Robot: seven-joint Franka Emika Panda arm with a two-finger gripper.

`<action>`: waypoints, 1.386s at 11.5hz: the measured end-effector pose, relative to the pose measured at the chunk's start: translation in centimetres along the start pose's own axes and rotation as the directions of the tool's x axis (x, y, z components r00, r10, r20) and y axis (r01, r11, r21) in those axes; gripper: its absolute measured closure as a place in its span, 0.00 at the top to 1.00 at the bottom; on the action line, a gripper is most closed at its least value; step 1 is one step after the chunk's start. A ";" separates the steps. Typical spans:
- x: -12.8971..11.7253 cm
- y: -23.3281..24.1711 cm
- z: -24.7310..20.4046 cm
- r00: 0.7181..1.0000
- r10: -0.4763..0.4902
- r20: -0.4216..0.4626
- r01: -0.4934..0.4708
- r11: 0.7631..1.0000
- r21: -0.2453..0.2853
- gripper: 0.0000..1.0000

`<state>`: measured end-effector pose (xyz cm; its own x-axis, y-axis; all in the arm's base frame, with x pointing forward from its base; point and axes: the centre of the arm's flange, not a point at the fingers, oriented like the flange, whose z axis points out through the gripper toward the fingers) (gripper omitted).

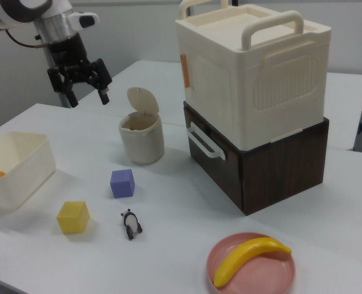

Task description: Grab it up and put it in the trash

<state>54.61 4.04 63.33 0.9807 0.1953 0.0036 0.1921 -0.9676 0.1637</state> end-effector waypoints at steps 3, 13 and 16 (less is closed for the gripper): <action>-1.1 -2.0 -0.4 0.996 0.062 0.059 -0.062 0.998 -0.001 1.00; -1.1 -1.1 0.1 0.994 0.090 0.059 -0.090 0.996 -0.002 1.00; -1.1 -0.8 0.1 0.995 0.077 0.057 -0.077 0.997 -0.001 1.00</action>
